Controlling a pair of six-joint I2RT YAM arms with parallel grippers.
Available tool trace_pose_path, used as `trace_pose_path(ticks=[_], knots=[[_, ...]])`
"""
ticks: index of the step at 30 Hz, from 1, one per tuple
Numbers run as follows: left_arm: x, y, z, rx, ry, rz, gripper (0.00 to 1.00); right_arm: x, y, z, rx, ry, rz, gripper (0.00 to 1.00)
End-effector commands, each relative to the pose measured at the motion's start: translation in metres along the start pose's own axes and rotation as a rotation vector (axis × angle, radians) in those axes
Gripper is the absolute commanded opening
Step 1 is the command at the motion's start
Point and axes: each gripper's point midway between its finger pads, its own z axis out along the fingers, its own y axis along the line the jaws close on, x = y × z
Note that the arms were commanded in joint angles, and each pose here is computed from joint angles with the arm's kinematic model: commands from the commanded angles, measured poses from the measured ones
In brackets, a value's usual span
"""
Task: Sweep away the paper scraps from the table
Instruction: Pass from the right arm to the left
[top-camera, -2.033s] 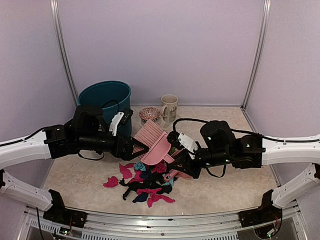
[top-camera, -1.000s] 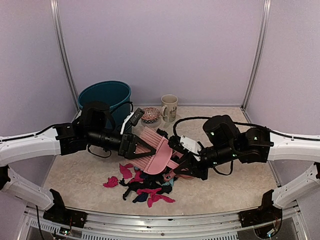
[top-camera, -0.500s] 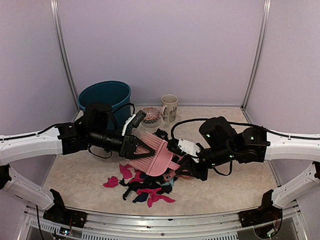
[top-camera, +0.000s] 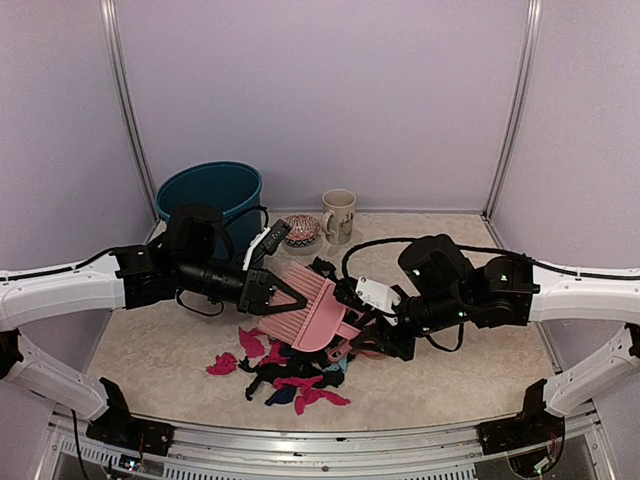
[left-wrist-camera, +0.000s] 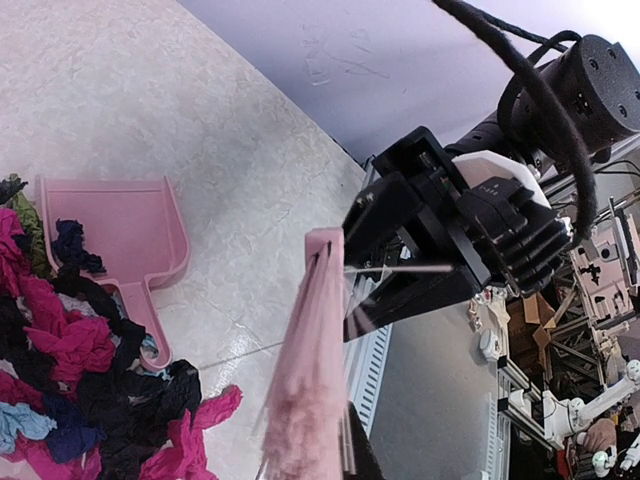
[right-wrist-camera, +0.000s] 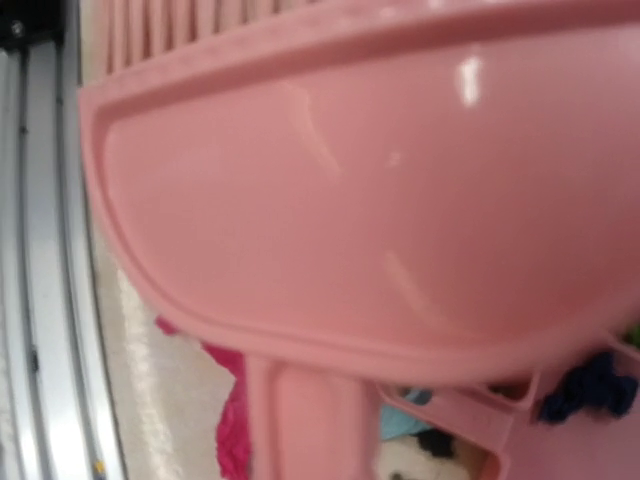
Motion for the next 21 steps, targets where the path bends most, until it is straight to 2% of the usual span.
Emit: trace_pose_path(ticks=[1,4,6,9,13,21], knots=[[-0.005,-0.002,-0.004,0.03,-0.025,0.003,0.0,-0.004,-0.01,-0.009,0.057,-0.053,0.015,0.5],[-0.008,0.001,-0.007,0.026,-0.04,-0.002,0.0,0.0,-0.016,-0.013,0.092,-0.063,0.04,0.73],[-0.01,0.001,-0.009,0.026,-0.054,0.003,0.0,0.002,-0.022,-0.017,0.114,-0.077,0.067,0.84],[-0.013,0.001,-0.011,0.025,-0.077,0.01,0.0,0.004,-0.031,-0.025,0.136,-0.118,0.127,0.94],[-0.017,0.003,-0.015,0.008,-0.119,0.018,0.0,0.007,-0.038,-0.036,0.129,-0.198,0.234,1.0],[-0.032,0.012,-0.028,-0.068,-0.231,0.01,0.0,0.007,-0.057,-0.055,0.112,-0.357,0.427,1.0]])
